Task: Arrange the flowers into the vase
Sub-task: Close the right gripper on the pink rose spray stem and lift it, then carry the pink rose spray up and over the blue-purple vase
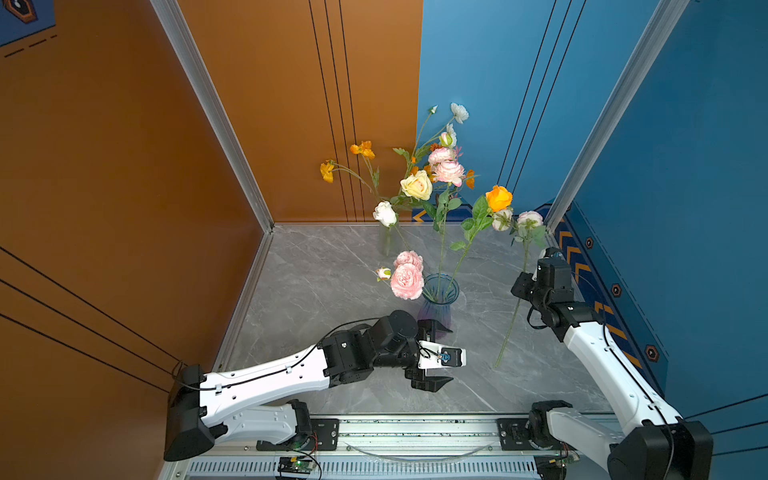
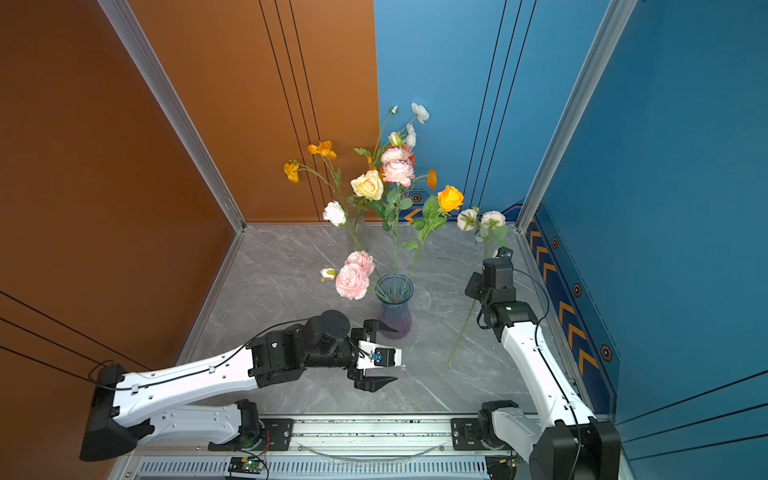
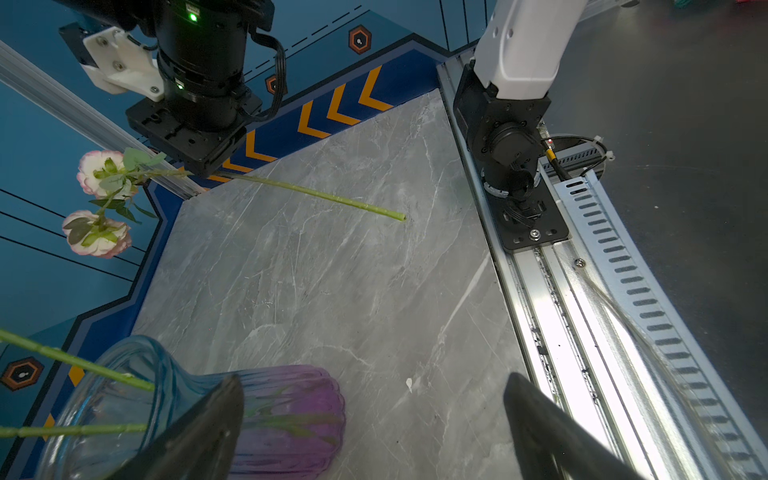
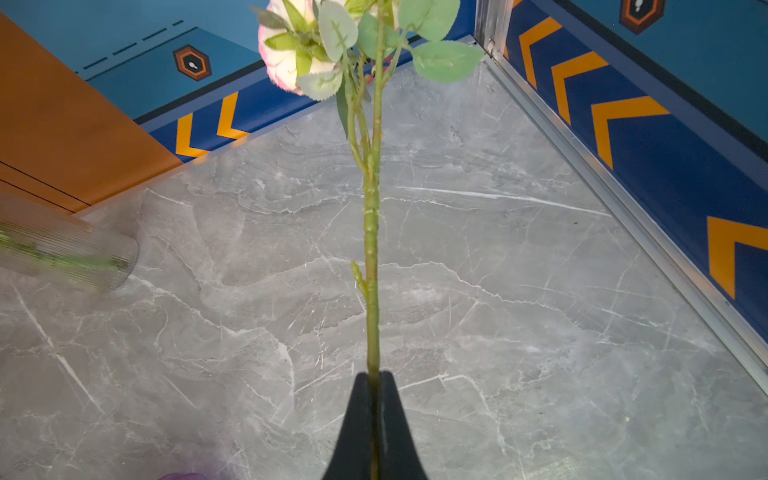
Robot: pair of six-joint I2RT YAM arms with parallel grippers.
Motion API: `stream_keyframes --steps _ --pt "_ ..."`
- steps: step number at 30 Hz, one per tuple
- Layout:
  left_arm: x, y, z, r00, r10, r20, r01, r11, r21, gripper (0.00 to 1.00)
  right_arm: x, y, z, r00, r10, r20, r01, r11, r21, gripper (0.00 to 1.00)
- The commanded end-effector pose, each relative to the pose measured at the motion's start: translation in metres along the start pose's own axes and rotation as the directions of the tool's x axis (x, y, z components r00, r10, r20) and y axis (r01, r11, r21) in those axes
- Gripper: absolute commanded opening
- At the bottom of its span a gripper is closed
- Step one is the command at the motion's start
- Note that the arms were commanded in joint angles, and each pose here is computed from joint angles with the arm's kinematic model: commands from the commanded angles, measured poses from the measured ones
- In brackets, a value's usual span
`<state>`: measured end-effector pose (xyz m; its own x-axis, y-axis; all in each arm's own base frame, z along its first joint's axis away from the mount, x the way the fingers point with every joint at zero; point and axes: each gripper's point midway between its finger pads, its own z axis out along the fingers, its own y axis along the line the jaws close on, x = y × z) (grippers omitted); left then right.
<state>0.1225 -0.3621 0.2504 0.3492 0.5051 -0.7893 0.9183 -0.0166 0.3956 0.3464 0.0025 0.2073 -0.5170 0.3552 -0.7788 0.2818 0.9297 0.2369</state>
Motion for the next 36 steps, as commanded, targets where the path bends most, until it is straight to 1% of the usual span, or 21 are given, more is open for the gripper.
stream_keyframes --steps 1,3,10,13,16,19,22,24,26,29,31,36 --pt "0.001 -0.002 -0.005 1.000 0.006 0.010 -0.006 1.000 0.008 0.98 -0.008 0.007 -0.015 1.000 0.014 0.027 -0.013 1.000 -0.021 0.00" --pt "0.001 -0.002 -0.006 1.000 0.007 0.010 -0.008 1.000 0.007 0.98 -0.016 0.010 -0.024 0.998 0.015 0.066 -0.013 0.999 -0.031 0.00" --pt "-0.002 -0.001 -0.009 1.000 0.012 0.020 -0.012 1.000 0.001 0.98 -0.031 0.017 -0.046 0.991 0.015 0.130 -0.007 0.998 -0.060 0.00" --pt "0.000 0.000 -0.008 1.000 0.011 0.015 -0.011 1.000 -0.002 0.98 -0.040 0.019 -0.059 0.983 0.018 0.182 -0.006 0.998 -0.069 0.00" --pt "0.000 0.000 -0.009 1.000 0.013 0.013 -0.013 1.000 -0.004 0.98 -0.053 0.024 -0.077 0.968 0.014 0.250 0.006 0.997 -0.081 0.00" --pt "0.000 0.003 -0.012 1.000 0.014 0.017 -0.014 1.000 -0.010 0.98 -0.066 0.028 -0.100 0.943 -0.003 0.333 0.030 0.997 -0.077 0.00" --pt "-0.006 0.006 -0.020 0.999 0.007 0.040 -0.006 1.000 -0.009 0.98 -0.082 0.030 -0.125 0.906 -0.011 0.424 0.041 0.997 -0.061 0.00" --pt "-0.014 0.009 -0.031 0.997 -0.004 0.080 0.004 1.000 0.001 0.98 -0.096 0.031 -0.142 0.880 -0.027 0.474 0.050 0.998 -0.036 0.00" --pt "-0.018 0.013 -0.040 0.993 -0.013 0.116 0.013 1.000 0.000 0.98 -0.108 0.034 -0.156 0.855 -0.031 0.517 0.057 0.998 -0.035 0.00" --pt "-0.021 0.020 -0.046 0.989 -0.056 0.138 0.055 0.998 0.005 0.98 -0.126 0.042 -0.178 0.803 -0.011 0.596 0.057 0.997 -0.058 0.00" --pt "-0.021 0.024 -0.046 0.987 -0.089 0.133 0.090 0.996 -0.001 0.98 -0.137 0.047 -0.192 0.766 -0.001 0.643 0.063 0.995 -0.073 0.00" --pt "-0.015 0.013 -0.041 0.980 -0.163 0.113 0.163 0.987 0.010 0.98 -0.162 0.071 -0.222 0.674 0.007 0.739 0.125 0.985 -0.122 0.00"
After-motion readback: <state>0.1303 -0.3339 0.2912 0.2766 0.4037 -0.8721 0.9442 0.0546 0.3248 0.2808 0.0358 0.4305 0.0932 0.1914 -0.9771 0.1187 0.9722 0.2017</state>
